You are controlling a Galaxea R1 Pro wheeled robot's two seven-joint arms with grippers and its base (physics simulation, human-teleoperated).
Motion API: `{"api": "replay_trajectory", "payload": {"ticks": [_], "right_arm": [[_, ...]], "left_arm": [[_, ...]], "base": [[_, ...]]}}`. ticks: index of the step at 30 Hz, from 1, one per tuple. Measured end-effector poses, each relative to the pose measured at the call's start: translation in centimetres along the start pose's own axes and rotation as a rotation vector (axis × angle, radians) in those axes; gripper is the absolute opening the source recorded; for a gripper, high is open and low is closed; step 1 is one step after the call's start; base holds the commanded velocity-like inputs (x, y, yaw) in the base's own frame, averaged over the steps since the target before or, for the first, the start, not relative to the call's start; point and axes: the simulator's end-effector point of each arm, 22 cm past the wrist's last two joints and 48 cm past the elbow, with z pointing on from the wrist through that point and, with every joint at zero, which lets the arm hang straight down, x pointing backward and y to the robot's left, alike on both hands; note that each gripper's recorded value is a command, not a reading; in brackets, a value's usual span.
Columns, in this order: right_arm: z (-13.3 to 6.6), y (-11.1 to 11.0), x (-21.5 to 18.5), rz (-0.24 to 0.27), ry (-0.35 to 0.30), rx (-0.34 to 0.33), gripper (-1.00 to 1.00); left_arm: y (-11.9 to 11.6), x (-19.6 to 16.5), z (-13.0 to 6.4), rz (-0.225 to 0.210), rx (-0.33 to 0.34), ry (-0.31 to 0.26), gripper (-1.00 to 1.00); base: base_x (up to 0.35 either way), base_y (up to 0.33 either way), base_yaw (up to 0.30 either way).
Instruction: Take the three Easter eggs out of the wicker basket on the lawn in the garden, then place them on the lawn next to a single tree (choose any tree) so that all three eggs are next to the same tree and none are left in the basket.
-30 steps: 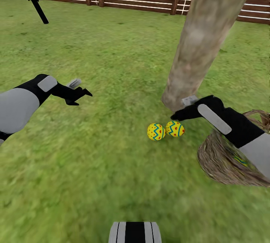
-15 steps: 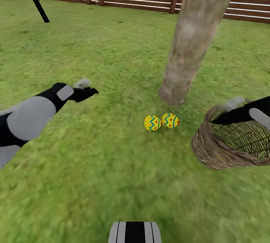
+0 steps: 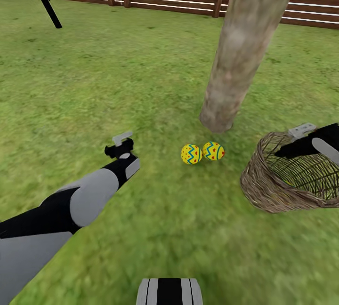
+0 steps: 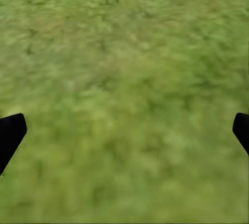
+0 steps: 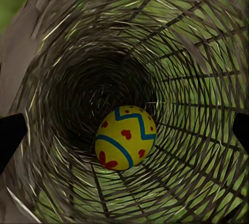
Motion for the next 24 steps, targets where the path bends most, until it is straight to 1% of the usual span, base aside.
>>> {"api": "replay_trajectory", "payload": {"ticks": [2, 5, 7, 8, 10, 11, 12, 13, 14, 15, 16, 18, 21, 23, 24], "right_arm": [[0.2, -0.2, 0.1, 0.001, 0.005, 0.009, 1.0], [0.2, -0.4, 0.3, 0.001, 0.009, 0.014, 1.0], [0.3, -0.5, 0.4, 0.002, 0.012, 0.016, 1.0], [0.3, -0.5, 0.4, 0.003, 0.012, 0.016, 1.0], [0.2, -0.5, 0.4, 0.004, 0.012, 0.015, 1.0], [0.2, -0.5, 0.4, 0.003, 0.012, 0.016, 1.0], [0.3, -0.4, 0.4, 0.002, 0.014, 0.015, 1.0], [0.3, -0.5, 0.5, 0.001, 0.015, 0.016, 1.0], [0.3, -0.5, 0.5, 0.001, 0.016, 0.018, 1.0], [0.3, -0.7, 0.6, 0.001, 0.018, 0.021, 1.0], [0.3, -0.9, 0.8, 0.003, 0.022, 0.023, 1.0], [0.4, -1.4, 1.2, 0.008, 0.031, 0.031, 1.0], [0.4, -1.5, 1.4, 0.008, 0.038, 0.034, 1.0], [0.4, -1.6, 1.6, 0.007, 0.042, 0.035, 1.0], [0.4, -1.6, 1.6, 0.007, 0.043, 0.036, 1.0]], "left_arm": [[0.2, 0.1, 0.0, 0.008, -0.007, 0.0, 1.0], [0.4, 1.0, -0.1, 0.019, -0.012, 0.022, 1.0], [1.8, 4.3, -0.8, 0.028, -0.025, 0.05, 1.0], [2.6, 5.8, -1.4, 0.021, -0.03, 0.033, 1.0], [4.1, 7.8, -2.8, 0.016, -0.021, -0.052, 1.0], [5.3, 9.0, -4.0, 0.03, -0.019, -0.109, 1.0], [7.6, 11.6, -5.8, 0.039, -0.052, -0.137, 1.0], [9.9, 13.4, -7.6, 0.041, -0.091, -0.171, 1.0], [11.1, 14.2, -8.7, 0.043, -0.105, -0.198, 1.0], [11.9, 15.1, -9.8, 0.05, -0.104, -0.219, 1.0], [12.5, 15.8, -10.7, 0.056, -0.097, -0.234, 1.0], [13.0, 16.7, -11.9, 0.063, -0.083, -0.252, 1.0], [13.3, 17.4, -12.5, 0.07, -0.073, -0.252, 1.0], [12.3, 18.4, -13.0, 0.089, -0.006, -0.238, 1.0], [12.0, 18.7, -13.1, 0.093, 0.014, -0.233, 1.0]], "base": [[0.0, 0.0, 0.0], [0.0, 0.0, 0.0], [0.0, 0.0, 0.0], [0.0, 0.0, 0.0], [0.0, 0.0, 0.0], [0.0, 0.0, 0.0], [0.0, 0.0, 0.0], [0.0, 0.0, 0.0], [0.0, 0.0, 0.0], [0.0, 0.0, 0.0], [0.0, 0.0, 0.0], [0.0, 0.0, 0.0], [0.0, 0.0, 0.0], [0.0, 0.0, 0.0], [0.0, 0.0, 0.0]]}}
